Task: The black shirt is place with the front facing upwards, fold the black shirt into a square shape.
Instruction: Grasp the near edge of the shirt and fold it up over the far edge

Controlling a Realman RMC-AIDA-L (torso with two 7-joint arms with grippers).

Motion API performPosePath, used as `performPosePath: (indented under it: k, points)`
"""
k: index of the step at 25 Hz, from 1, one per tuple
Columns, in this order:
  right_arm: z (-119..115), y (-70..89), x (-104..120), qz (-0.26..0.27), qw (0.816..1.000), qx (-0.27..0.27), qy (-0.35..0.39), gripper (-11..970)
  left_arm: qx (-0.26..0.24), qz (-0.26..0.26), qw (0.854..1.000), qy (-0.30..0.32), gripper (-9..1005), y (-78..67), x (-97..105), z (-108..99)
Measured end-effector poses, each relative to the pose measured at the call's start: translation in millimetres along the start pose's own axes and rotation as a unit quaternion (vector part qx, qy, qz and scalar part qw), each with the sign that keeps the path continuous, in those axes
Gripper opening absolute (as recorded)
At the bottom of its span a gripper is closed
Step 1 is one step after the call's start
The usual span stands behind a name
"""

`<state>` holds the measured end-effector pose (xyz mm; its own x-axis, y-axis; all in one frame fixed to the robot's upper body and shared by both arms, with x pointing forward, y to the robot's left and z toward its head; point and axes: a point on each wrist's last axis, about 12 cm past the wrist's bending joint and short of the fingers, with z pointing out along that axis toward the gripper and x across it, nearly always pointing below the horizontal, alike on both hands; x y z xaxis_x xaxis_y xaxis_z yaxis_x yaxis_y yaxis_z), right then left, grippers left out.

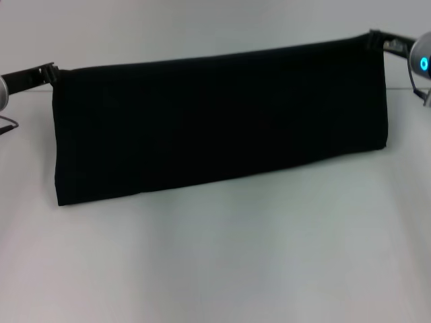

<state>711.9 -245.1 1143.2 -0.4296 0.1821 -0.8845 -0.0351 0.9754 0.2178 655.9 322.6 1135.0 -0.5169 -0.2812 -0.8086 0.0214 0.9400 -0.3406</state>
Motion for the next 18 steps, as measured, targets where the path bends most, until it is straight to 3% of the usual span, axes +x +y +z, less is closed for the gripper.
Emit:
performPosePath:
  k: [14,18]
  points:
    - [7.9,17.1,-2.2,-0.058,0.997,0.033,-0.025,17,-0.005,0.031,0.999,0.004,81,-19.9,9.8,15.3]
    - [10.5,18.8,-4.6,-0.082,0.996,0.029,-0.015,70,-0.002,0.037,0.999,0.013,82,-26.5,14.2,20.9]
